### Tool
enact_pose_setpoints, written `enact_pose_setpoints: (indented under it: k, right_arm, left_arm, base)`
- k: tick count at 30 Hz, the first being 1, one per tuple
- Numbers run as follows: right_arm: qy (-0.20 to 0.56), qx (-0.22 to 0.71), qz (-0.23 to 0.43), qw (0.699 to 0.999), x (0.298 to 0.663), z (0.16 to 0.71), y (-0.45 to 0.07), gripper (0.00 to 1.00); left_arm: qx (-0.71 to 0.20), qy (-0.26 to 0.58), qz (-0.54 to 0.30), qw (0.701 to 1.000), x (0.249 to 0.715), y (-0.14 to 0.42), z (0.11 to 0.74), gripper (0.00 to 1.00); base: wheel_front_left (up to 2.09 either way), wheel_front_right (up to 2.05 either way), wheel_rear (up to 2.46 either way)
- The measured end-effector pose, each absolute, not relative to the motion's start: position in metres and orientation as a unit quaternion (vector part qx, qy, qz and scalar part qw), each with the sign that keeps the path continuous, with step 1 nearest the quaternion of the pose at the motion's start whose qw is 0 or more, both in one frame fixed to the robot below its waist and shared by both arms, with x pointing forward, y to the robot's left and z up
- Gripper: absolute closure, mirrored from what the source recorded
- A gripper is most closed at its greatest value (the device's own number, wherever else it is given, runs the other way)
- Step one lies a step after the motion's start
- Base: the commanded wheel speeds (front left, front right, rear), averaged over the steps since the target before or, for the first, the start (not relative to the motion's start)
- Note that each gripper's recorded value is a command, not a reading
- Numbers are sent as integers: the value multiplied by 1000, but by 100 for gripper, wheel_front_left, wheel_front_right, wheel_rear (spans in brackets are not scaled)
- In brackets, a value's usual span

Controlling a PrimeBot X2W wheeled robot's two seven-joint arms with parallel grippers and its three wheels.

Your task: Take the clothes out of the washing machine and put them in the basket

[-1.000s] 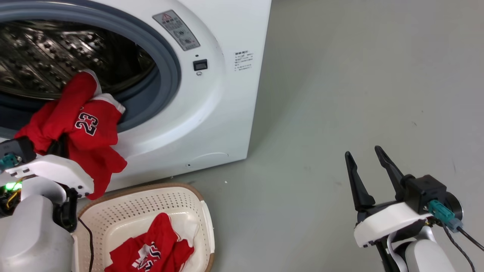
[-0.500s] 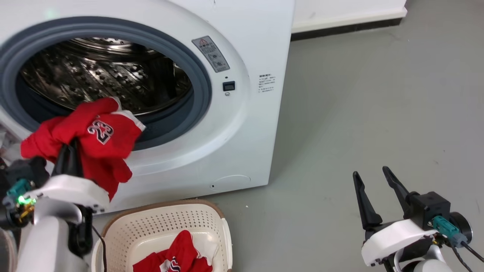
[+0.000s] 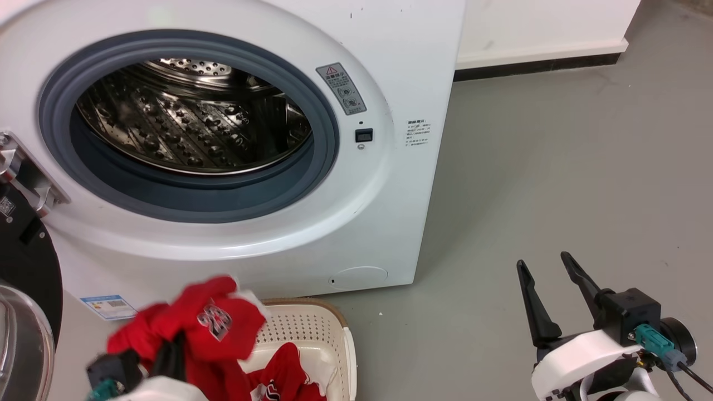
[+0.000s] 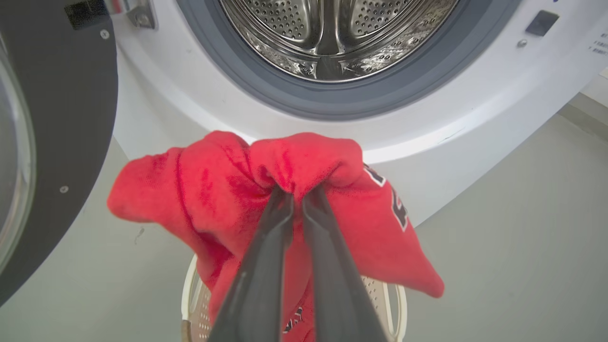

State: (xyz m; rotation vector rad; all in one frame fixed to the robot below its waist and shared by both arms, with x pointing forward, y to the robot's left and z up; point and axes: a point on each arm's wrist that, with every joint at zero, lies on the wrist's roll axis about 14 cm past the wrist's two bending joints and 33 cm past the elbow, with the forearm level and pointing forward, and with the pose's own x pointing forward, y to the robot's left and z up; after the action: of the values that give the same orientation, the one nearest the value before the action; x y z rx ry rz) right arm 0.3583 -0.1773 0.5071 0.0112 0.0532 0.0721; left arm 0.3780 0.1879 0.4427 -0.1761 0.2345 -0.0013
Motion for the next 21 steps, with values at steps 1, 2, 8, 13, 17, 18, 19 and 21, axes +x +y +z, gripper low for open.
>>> enact_pose_setpoints:
  k: [1,2,8,13,17,18,19,21]
  right_arm:
    - [28,6,37,999,359,507,-177,0]
    - [28,6,37,999,360,506,-177,0]
    - [44,3,40,998,371,496,-175,0]
    - [54,1,38,998,385,487,-178,0]
    - [65,1,28,997,394,477,-185,0]
    - [69,0,25,997,396,473,-187,0]
    - [73,-1,23,997,398,470,-189,0]
    - [79,-3,18,997,402,464,-192,0]
  left_arm:
    - [-93,135,0,986,371,185,432,100]
    - [-102,151,2,983,365,181,422,100]
    - [-117,221,9,968,352,170,373,100]
    - [-118,254,8,960,364,163,340,100]
    - [-115,277,0,954,380,155,317,100]
    - [-115,282,-3,952,385,153,311,100]
    - [-115,288,-6,951,389,150,305,100]
    - [-111,307,-8,945,394,147,290,100]
  base:
    - [0,0,0]
    - [0,0,0]
    - [0,0,0]
    - [0,0,0]
    - [0,0,0]
    - [0,0,0]
    - [0,0,0]
    - [0,0,0]
